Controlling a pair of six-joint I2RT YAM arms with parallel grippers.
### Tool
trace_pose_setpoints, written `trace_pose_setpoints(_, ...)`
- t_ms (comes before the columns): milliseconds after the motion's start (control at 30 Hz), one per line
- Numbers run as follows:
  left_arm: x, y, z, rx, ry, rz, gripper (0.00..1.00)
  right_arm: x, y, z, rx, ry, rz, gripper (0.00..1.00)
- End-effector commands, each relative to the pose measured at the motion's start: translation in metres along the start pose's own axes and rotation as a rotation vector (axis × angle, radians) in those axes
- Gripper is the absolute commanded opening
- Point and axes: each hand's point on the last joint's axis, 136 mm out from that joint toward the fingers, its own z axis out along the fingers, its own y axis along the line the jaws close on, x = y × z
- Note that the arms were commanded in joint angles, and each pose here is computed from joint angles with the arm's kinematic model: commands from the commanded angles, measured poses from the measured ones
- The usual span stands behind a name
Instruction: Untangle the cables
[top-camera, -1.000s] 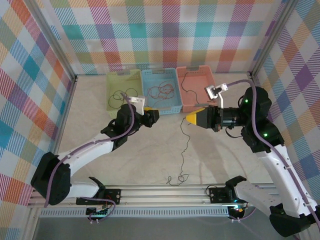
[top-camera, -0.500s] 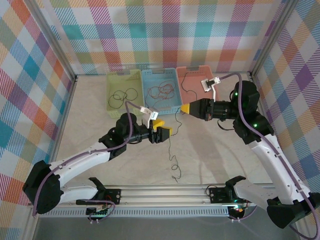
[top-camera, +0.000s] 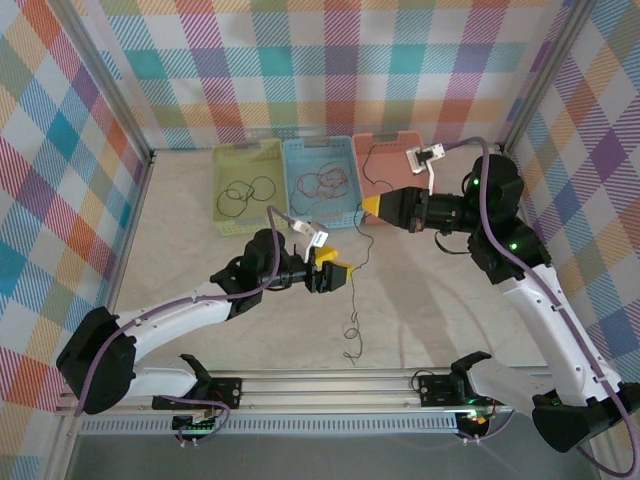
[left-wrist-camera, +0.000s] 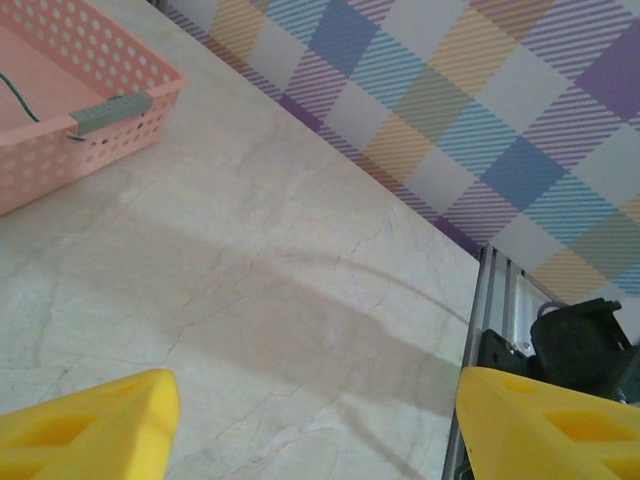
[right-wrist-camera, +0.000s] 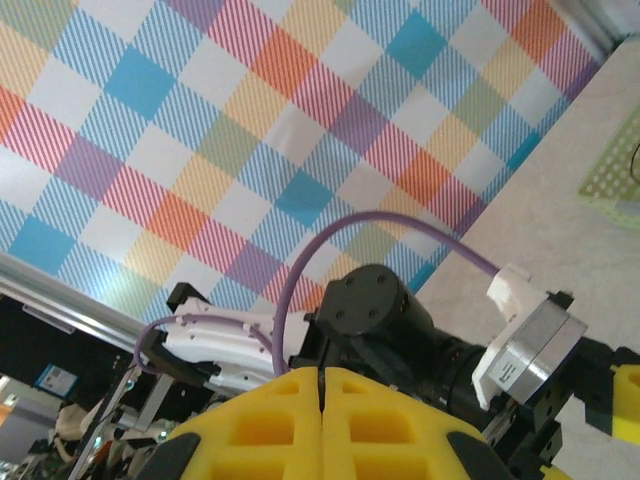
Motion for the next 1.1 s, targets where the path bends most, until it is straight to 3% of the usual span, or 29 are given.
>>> trace_pose_setpoints(0, 0.006, 0.000, -0.005, -0.007, -0.037, -0.011, 0.73, -0.018, 0.007, -0.004, 0.016, -0.066, -0.046, 0.00)
trace_pose_setpoints(267, 0.014, -0.014, -0.011, 0.036, -0.043, 0.008, 0.75, -0.029, 0.006, 0.003, 0.008, -0.067, -0.035, 0.00)
trace_pose_setpoints(567, 0.020, -0.009, -0.025, -0.032, -0.049, 0.007, 0.73, -0.033, -0.001, 0.008, -0.004, -0.073, -0.008, 0.00)
trace_pose_setpoints(867, -0.009, -0.006, 0.012, -0.055, 0.008, 0.050, 0.73, -0.029, 0.003, 0.011, -0.037, -0.042, 0.004, 0.00)
trace_pose_setpoints(1000, -0.003, 0.010, 0.023, -0.113, 0.015, 0.027, 0.59, -0.028, 0.004, 0.009, -0.033, -0.037, -0.002, 0.00)
trace_pose_setpoints(1067, -0.003, 0.011, 0.023, -0.112, 0.010, 0.013, 0.40, -0.027, 0.003, 0.009, -0.024, -0.036, -0.003, 0.00)
